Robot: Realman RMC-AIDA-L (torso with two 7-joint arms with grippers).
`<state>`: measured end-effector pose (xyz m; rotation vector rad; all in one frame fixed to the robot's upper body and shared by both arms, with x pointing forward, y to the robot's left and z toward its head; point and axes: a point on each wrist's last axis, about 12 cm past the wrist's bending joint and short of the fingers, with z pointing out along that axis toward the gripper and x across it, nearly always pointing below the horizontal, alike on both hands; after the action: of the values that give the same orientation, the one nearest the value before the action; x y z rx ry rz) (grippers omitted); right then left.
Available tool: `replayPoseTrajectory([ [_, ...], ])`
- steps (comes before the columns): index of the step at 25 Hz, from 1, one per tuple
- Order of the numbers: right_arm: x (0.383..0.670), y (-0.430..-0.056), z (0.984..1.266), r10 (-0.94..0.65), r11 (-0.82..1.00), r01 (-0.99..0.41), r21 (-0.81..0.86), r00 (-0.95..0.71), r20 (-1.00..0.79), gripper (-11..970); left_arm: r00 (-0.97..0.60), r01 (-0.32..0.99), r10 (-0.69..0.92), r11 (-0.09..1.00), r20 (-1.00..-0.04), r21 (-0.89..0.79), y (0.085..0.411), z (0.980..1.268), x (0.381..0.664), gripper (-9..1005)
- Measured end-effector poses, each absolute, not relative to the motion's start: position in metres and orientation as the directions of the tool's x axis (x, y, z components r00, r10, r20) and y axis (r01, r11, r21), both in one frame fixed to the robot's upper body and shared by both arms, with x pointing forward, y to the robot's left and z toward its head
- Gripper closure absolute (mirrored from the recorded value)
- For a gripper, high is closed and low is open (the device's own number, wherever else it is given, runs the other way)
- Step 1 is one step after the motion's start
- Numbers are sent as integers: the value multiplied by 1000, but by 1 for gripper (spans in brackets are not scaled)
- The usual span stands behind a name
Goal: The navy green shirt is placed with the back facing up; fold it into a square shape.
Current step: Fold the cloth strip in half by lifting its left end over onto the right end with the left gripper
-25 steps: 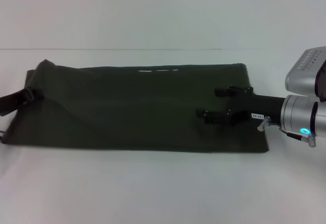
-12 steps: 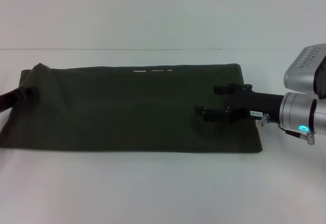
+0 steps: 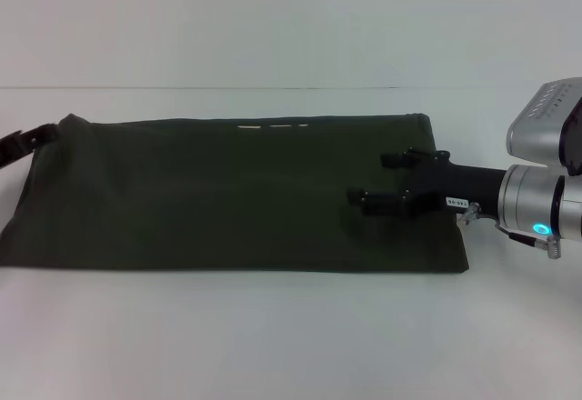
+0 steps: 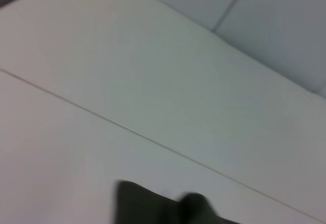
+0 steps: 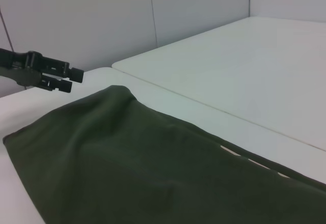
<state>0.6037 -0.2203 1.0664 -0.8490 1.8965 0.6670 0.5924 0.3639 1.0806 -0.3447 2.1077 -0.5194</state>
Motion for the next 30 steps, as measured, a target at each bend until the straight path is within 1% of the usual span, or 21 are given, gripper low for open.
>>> replayPoseTrajectory([
  [4,604,-220,1067,-278,616,-781,105,-340,-898,35,-602,38,-421,834,-678,-551,352,1083,591,218],
  [6,604,-220,1067,-278,616,-781,105,-340,-898,35,-625,51,-417,822,-660,-567,347,1081,592,218],
  [10,604,-220,1067,-278,616,-781,105,-341,-898,35,-635,28,-414,831,-652,-555,345,1072,594,218],
  [18,604,-220,1067,-279,618,-779,104,-342,-897,35,-617,-54,-424,863,-663,-502,352,1058,594,219],
  [24,605,-220,1067,-281,621,-778,101,-340,-897,35,-624,-60,-414,871,-663,-488,351,1053,593,219],
  [30,606,-219,1068,-282,618,-780,98,-337,-898,34,-622,-57,-412,872,-666,-486,350,1053,594,219],
])
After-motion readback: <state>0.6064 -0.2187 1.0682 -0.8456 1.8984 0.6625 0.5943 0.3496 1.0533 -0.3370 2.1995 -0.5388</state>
